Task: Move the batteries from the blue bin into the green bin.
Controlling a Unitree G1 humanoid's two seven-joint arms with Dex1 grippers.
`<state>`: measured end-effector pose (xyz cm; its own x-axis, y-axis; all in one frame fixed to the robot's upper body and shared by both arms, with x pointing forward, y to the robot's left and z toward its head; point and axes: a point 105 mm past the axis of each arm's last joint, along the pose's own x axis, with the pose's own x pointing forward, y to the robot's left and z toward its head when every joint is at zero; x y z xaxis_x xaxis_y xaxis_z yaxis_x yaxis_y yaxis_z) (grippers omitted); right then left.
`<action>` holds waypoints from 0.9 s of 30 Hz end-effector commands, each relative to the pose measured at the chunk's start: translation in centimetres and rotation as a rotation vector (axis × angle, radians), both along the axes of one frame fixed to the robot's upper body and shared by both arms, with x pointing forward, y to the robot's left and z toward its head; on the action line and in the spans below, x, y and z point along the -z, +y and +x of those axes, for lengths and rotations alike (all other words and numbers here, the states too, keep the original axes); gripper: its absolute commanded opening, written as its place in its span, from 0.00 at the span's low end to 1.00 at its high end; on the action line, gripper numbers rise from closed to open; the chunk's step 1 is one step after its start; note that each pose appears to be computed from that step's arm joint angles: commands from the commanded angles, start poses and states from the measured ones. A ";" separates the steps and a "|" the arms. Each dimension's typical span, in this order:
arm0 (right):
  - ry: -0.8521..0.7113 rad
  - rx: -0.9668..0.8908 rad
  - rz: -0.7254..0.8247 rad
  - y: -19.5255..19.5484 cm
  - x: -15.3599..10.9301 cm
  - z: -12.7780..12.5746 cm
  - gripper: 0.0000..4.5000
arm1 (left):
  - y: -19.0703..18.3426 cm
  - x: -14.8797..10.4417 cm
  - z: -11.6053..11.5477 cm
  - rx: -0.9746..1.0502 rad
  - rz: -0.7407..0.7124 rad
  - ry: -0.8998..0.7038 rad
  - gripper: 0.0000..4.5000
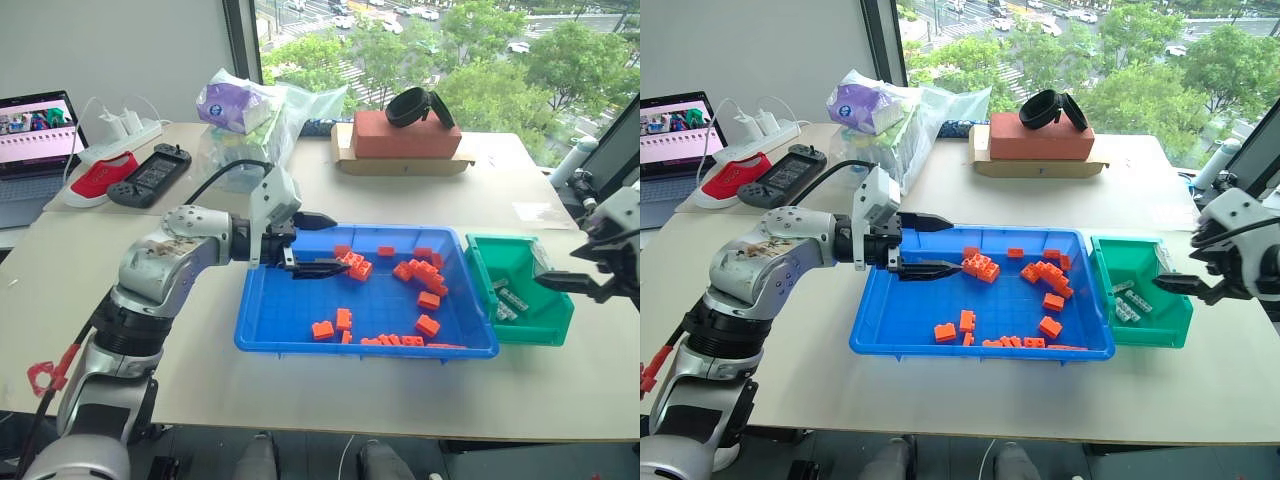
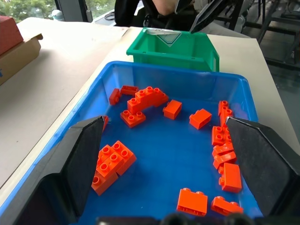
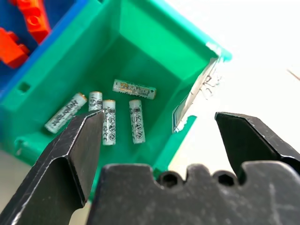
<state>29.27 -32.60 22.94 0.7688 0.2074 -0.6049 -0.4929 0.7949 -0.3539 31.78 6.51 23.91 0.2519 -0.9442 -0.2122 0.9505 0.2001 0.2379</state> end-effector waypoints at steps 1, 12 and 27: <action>-0.212 -0.081 0.010 0.6 -3.3 -0.7 0.98 | 1.5 -1.2 0.1 -0.039 0.011 -0.043 1.00; -0.284 0.003 0.245 -3.0 -1.4 -3.1 0.98 | 6.8 -0.2 0.6 -0.294 -0.035 -0.124 1.00; -0.286 0.145 0.427 -7.7 3.3 -3.3 0.98 | 9.0 1.7 -0.9 -0.432 -0.117 -0.067 1.00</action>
